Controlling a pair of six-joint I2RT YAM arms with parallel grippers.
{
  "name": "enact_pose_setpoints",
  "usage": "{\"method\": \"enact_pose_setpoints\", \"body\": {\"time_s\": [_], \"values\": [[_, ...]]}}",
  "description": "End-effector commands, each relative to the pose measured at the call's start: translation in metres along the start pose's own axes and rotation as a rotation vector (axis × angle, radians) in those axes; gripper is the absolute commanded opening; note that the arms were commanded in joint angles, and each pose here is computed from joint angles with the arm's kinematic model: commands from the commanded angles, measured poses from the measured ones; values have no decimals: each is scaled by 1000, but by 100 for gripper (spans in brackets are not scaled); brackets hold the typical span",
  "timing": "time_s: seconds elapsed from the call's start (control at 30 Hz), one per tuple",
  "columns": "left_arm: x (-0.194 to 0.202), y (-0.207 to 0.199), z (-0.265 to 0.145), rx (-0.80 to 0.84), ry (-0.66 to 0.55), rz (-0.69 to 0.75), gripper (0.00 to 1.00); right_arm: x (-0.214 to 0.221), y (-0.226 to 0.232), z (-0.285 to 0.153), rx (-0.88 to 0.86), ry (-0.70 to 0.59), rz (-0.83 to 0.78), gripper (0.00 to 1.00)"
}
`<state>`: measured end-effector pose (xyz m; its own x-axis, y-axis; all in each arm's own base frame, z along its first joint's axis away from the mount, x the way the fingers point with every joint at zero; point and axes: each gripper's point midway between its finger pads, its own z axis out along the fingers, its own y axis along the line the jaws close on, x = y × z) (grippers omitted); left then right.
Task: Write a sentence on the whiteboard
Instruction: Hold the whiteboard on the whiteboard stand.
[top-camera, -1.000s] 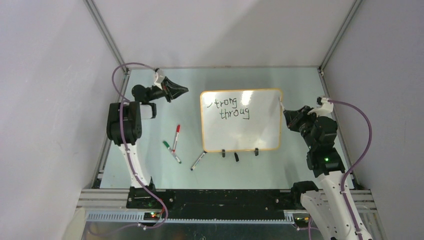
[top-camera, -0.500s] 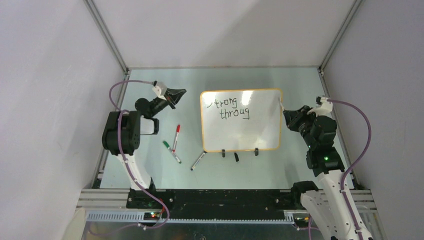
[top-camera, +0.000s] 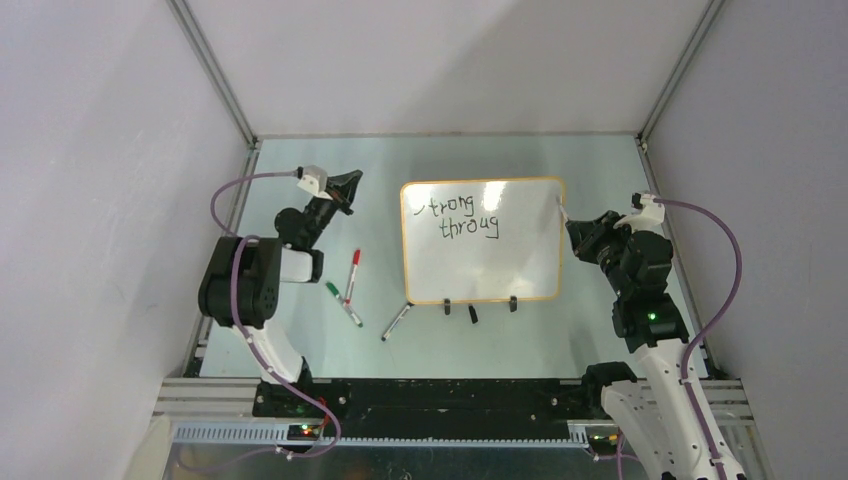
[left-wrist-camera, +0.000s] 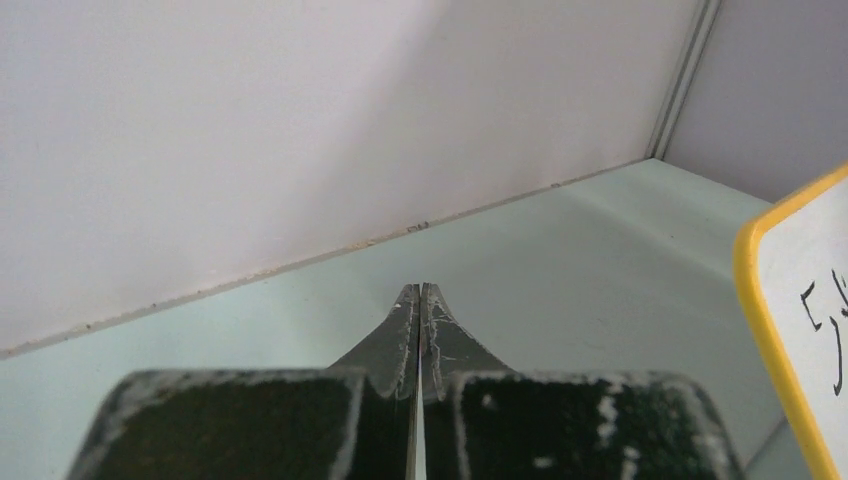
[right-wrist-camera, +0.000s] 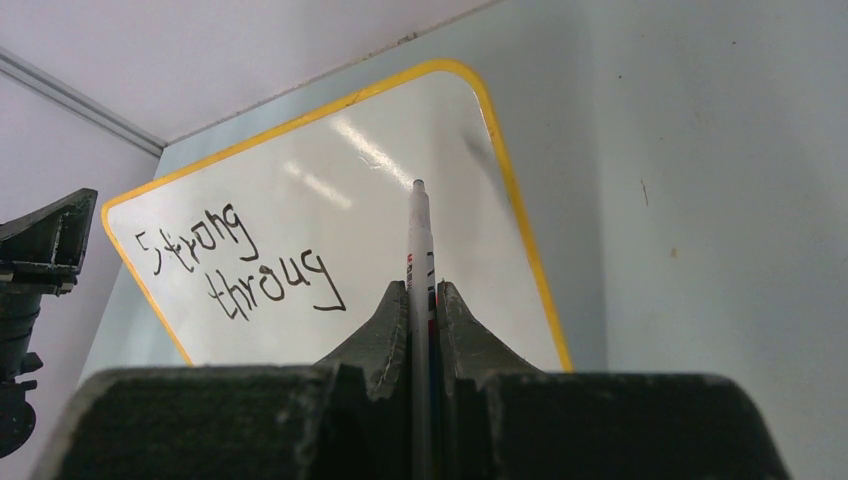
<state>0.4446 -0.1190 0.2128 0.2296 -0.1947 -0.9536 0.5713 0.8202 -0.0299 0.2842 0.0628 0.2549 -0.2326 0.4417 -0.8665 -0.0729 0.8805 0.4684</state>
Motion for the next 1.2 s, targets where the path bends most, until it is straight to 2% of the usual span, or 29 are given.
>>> {"method": "enact_pose_setpoints", "body": {"time_s": [0.0, 0.17, 0.27, 0.33, 0.37, 0.43, 0.47, 0.5, 0.57, 0.63, 0.77, 0.9, 0.93, 1.0, 1.03, 1.1, 1.13, 1.17], "values": [[-7, 16, 5, -57, -45, -39, 0, -9, 7, -1, -24, -32, 4, 0], [-6, 22, 5, -59, -45, -69, 1, -9, 7, -2, -24, -36, 5, 0], [-5, 14, 8, -6, -37, -65, 0, -9, 7, -2, -25, -35, 4, 0], [3, 16, 12, -22, -23, -210, 0, -10, 7, -2, -26, -37, 4, 0], [12, 22, 18, -22, -16, -362, 0, -10, 7, -3, -26, -38, 3, 0], [12, 38, 19, -40, -30, -465, 0, -10, 7, -3, -24, -41, 3, 0], [18, 37, 12, -88, -25, -453, 0, -11, 7, -4, -22, -46, 2, 0], [1, 31, 12, -86, -54, -340, 0, -11, 6, -4, -20, -45, 2, 0], [-2, 22, 8, -100, -42, -234, 0, -11, 6, -4, -18, -46, 3, 0], [1, 21, 10, -103, -19, -232, 0, -11, 7, -4, -22, -45, 3, 0], [-4, 28, 0, -185, -55, -198, 2, -10, 6, -4, -21, -43, 2, 0], [2, 26, -10, -282, 14, -120, 3, -12, 6, -5, -20, -47, 1, 0], [-3, 18, -8, -272, 23, -63, 3, -12, 6, -5, -20, -47, 1, 0], [3, 11, -10, -313, 89, 15, 3, -12, 7, -4, -22, -46, 1, 0], [17, 17, -17, -378, 161, 34, 4, -12, 7, -4, -22, -46, 1, 0], [27, 11, -14, -386, 235, 67, 22, -11, 7, -4, -22, -45, 1, 0], [28, 9, -14, -386, 239, 65, 49, -11, 7, -5, -23, -45, 1, 0], [28, 10, -16, -402, 235, 60, 83, -11, 7, -5, -22, -47, 1, 0]]}}
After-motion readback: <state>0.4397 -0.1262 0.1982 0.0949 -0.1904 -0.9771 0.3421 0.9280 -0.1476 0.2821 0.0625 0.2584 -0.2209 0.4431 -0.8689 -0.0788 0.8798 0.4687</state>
